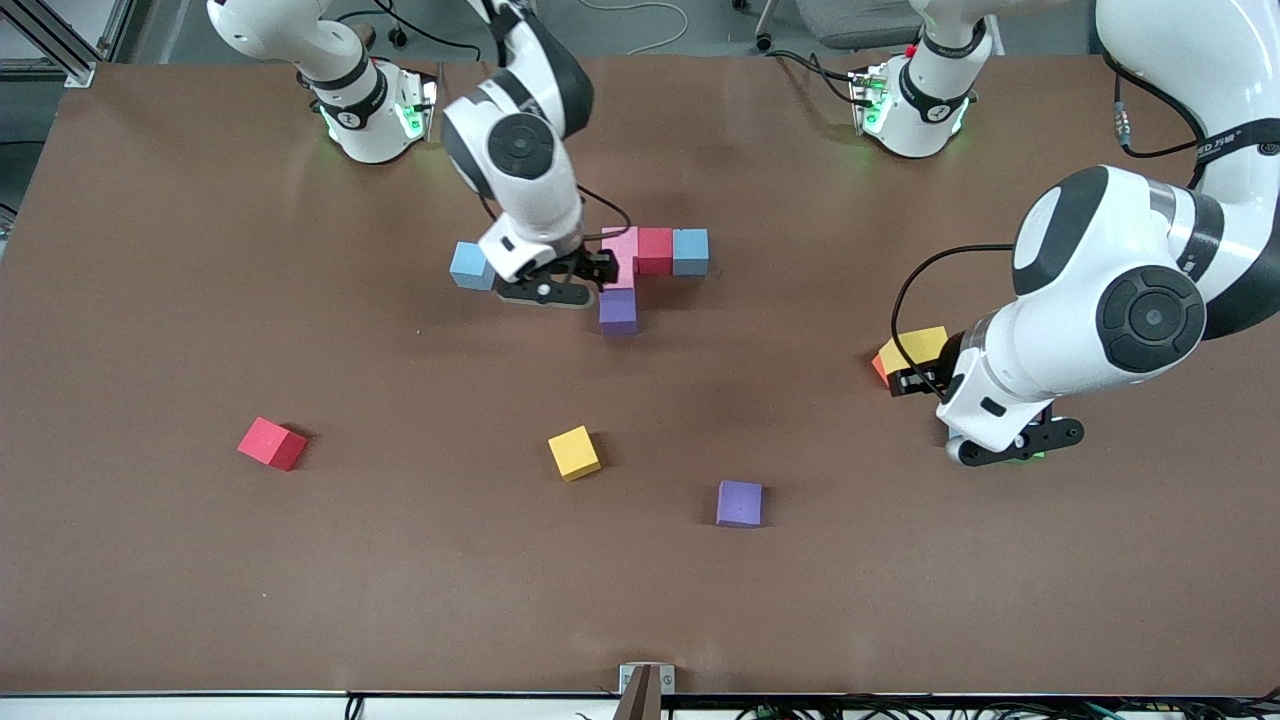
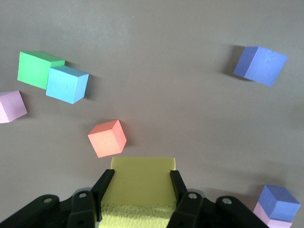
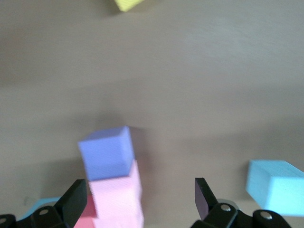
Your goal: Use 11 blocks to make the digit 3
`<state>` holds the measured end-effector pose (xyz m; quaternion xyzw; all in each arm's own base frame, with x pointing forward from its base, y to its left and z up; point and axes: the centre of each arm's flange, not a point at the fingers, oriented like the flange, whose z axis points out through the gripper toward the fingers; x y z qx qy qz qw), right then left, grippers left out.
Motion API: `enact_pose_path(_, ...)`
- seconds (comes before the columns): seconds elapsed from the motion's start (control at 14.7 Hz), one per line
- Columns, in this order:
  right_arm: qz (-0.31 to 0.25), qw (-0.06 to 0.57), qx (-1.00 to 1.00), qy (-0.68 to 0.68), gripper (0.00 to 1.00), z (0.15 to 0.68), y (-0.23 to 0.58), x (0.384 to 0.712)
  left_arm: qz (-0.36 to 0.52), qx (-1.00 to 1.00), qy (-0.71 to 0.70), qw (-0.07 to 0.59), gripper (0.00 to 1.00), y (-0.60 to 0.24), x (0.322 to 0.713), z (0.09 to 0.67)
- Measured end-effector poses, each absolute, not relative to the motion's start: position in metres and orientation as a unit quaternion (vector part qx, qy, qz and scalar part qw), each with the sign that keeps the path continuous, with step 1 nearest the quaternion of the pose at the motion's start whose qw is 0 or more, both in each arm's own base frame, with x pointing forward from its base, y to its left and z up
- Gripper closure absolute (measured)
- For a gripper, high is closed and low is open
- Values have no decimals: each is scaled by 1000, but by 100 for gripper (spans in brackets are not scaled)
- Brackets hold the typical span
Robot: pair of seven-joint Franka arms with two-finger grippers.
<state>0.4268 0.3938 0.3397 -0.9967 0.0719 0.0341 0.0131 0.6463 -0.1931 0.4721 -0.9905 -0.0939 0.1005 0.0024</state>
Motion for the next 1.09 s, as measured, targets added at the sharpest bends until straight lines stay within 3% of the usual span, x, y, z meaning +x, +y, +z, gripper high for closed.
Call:
enact_pose_path(0.27,57,13,-992,109,0,343,324,416,116,-989,-87,11,47,-208,634,478)
enact_pose_path(0.55,68,12,-989,128,0,311,279,386,123,-988,-95,18,47,-222,628,472)
enact_pose_path(1.09,30,21,-992,123,0,250,239,333,114,-968,-224,27,47,-334,596,419)
